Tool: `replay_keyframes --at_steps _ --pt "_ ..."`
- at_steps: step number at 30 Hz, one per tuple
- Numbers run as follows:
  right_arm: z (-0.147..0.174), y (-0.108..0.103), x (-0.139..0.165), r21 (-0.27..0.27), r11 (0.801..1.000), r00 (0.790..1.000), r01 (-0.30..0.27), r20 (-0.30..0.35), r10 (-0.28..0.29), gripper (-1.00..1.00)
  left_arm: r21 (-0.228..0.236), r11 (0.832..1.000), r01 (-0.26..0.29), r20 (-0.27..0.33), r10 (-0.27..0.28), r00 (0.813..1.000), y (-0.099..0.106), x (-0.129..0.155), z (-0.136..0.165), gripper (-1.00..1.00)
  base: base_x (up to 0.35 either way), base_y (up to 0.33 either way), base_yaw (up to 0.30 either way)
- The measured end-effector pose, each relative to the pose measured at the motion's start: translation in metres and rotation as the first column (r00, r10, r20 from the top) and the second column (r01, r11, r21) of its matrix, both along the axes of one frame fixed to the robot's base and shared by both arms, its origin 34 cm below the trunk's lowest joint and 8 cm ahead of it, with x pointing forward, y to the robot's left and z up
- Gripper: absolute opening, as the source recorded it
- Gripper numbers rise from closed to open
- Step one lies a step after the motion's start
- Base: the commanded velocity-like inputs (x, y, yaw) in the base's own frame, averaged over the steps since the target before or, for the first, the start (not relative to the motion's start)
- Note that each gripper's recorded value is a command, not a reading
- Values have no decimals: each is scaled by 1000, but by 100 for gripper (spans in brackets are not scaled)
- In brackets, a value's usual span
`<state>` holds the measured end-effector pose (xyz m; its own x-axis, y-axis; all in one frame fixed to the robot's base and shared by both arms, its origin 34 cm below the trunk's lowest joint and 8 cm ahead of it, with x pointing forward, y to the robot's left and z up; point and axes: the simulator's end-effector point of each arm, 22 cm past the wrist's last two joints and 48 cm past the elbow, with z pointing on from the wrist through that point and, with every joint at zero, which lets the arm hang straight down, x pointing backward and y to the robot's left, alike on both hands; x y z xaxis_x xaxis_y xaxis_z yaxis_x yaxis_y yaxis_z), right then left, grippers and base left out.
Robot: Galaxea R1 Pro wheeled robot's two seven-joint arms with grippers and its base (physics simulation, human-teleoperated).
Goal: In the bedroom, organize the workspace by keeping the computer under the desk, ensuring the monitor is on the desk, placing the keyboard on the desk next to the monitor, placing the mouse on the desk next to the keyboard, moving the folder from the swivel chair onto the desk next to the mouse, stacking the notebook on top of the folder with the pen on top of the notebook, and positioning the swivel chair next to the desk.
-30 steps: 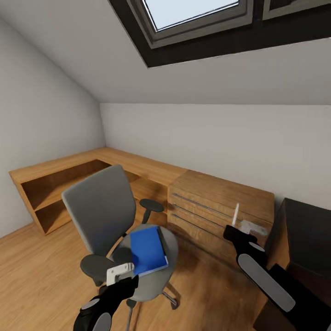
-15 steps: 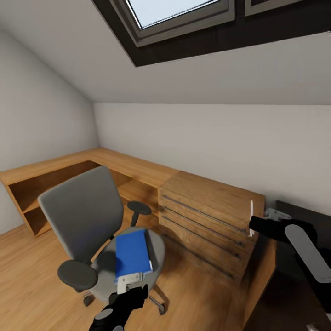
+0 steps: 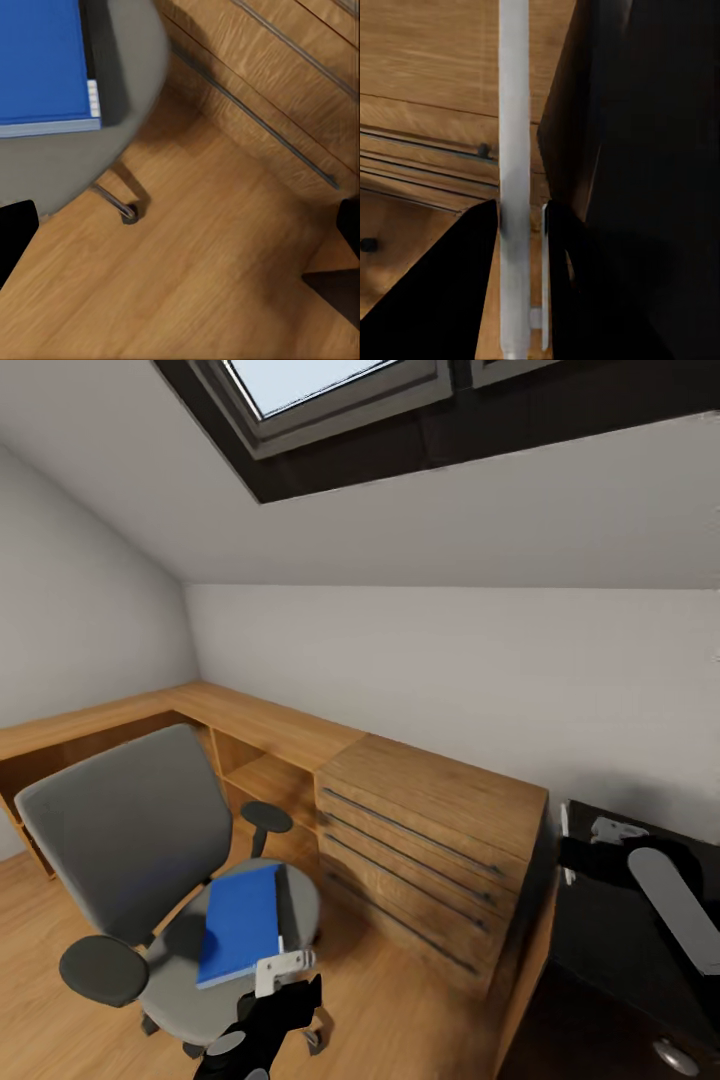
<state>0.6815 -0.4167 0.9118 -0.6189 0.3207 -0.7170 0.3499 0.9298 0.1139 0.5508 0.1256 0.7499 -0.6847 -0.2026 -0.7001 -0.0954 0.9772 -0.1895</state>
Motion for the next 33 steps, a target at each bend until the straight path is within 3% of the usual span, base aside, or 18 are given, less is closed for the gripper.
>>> replay_keyframes --at_steps 2,3,6,10,16,21,26,31,33 --pt "-2 -8 -3 -26 999 1000 20 -14 -21 -100 -4 1000 -7 11 7 1000 1 2 2 100 -70 -334 0" --pt "-10 -13 -6 -41 999 999 29 -44 -31 -100 -23 999 -31 51 32 998 2 8 9 100 -142 -317 0" --pt "-15 -14 -8 -42 999 998 28 -61 -30 -100 -33 998 -44 72 46 996 3 11 12 100 -153 -258 0" --pt "-63 -26 -22 -28 998 981 61 -180 -66 -100 -57 997 -52 112 58 992 3 16 29 100 -37 -55 0" --pt "-79 -31 -28 -26 997 972 79 -219 -83 -100 -61 996 -70 124 78 989 6 15 37 100 -2 -2 0" --pt "-117 -39 -43 -24 992 944 121 -308 -122 -100 -60 995 -75 126 82 989 7 16 38 100 0 0 0" --pt "-140 -62 -54 -80 981 920 177 -340 -194 -100 -58 996 -75 120 81 989 7 13 36 100 0 -115 0" --pt "-156 -77 -54 -94 973 918 212 -321 -232 -100 -56 996 -75 113 81 990 7 10 33 100 0 -264 0" --pt "-159 -72 -49 -87 974 922 211 -314 -228 -100 -56 996 -74 112 80 990 7 9 33 100 0 -207 0"
